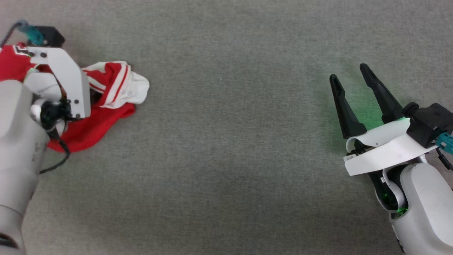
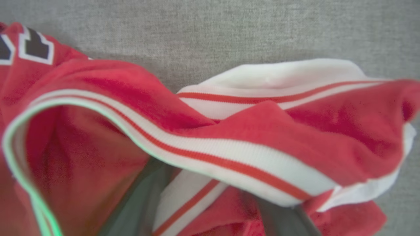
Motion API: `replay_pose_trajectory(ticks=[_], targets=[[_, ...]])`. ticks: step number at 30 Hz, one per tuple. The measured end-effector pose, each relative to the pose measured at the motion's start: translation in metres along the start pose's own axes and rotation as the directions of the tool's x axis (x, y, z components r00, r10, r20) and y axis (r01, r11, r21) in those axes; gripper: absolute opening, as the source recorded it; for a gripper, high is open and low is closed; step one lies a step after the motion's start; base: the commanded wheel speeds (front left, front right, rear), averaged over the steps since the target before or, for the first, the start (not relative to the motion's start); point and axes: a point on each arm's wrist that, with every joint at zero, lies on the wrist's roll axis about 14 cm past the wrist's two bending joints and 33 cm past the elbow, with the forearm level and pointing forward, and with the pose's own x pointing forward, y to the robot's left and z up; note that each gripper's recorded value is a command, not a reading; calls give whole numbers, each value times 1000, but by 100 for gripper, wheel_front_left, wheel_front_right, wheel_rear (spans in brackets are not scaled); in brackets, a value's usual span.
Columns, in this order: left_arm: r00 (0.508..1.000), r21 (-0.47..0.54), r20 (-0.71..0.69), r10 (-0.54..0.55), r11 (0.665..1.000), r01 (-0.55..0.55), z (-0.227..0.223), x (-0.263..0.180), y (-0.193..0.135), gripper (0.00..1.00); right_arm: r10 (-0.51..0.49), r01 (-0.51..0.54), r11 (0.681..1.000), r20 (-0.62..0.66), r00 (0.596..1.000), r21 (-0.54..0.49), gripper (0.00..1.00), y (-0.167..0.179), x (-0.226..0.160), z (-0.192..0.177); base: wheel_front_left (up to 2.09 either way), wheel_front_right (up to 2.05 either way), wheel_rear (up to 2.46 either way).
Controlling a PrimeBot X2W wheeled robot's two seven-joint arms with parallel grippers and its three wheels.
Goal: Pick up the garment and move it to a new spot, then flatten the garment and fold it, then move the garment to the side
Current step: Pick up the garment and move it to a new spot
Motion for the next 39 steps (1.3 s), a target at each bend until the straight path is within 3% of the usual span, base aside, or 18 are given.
replay_pose_trajectory(ticks=[1,3,13,19,23,26,30,34,39], targets=[[1000,-9,-11,-13,1000,13,-1,4,-3,84,-4,4,1000,-3,1000,-1,100,-2,0,-1,0,0,0],[1000,-13,-15,-25,1000,25,-1,9,-6,0,-14,14,1000,-9,1000,-4,100,-6,-2,-2,0,0,0],[972,77,223,-72,995,56,41,-19,-25,0,-29,29,999,16,999,-13,100,-1,-13,14,0,0,0],[879,191,437,-191,975,117,102,-83,-65,0,-44,43,999,54,998,10,100,11,-26,32,0,0,0],[793,311,497,-352,926,216,127,-124,-124,0,-70,67,997,99,993,33,100,13,-34,49,0,0,0],[726,412,478,-494,856,311,133,-146,-182,0,-109,104,993,119,987,54,100,8,-45,56,0,0,0],[662,553,392,-639,739,386,127,-166,-254,0,-163,153,985,151,975,77,100,-1,-58,68,0,0,0],[585,648,293,-756,607,460,117,-181,-324,0,-234,220,971,185,954,97,100,-19,-75,81,0,0,0],[460,693,127,-879,411,593,87,-196,-410,0,-345,326,938,219,913,120,100,-50,-102,93,0,0,0]])
